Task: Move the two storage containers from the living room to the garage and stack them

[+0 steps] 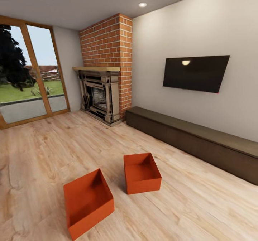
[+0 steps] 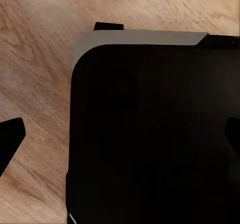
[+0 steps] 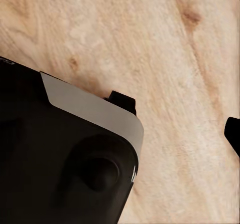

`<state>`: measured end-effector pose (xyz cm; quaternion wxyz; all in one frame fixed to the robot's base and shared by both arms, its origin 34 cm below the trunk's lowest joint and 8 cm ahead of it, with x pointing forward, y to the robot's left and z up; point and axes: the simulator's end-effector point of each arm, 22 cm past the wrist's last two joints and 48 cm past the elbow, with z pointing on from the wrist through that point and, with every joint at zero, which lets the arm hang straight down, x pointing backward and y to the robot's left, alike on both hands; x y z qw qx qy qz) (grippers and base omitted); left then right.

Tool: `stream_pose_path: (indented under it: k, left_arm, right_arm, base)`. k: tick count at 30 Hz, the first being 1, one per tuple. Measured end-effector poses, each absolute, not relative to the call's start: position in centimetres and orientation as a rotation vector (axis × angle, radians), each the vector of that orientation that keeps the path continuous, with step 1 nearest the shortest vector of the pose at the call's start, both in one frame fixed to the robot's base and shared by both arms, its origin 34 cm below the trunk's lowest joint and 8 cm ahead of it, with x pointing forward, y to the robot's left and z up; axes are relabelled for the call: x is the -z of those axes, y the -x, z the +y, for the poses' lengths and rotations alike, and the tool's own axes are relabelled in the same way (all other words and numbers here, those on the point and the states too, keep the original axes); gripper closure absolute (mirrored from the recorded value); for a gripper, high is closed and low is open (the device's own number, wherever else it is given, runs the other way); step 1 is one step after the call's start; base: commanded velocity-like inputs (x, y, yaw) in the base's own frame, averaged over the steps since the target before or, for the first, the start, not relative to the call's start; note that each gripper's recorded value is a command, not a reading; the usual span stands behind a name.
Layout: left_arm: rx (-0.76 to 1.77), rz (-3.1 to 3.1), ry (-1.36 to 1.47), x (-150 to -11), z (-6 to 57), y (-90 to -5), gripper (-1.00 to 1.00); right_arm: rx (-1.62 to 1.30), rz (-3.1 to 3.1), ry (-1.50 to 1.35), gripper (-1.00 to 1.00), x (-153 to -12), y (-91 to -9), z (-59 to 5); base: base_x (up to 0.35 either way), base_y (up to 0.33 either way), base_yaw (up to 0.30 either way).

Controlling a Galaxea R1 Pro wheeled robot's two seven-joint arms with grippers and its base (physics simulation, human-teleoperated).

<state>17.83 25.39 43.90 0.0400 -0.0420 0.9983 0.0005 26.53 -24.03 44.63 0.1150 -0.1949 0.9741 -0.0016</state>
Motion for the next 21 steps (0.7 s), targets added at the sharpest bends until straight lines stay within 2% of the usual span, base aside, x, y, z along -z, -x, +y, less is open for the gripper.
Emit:
stream_pose_path:
  k: [21]
  left_arm:
    - [-0.002,3.057,0.133,-43.90,25.42,-17.89,-1.00]
  right_arm:
    - [0.005,2.854,0.571,-1.00,-44.64,-26.54,-24.03]
  base:
    - [0.321,0.000,0.275]
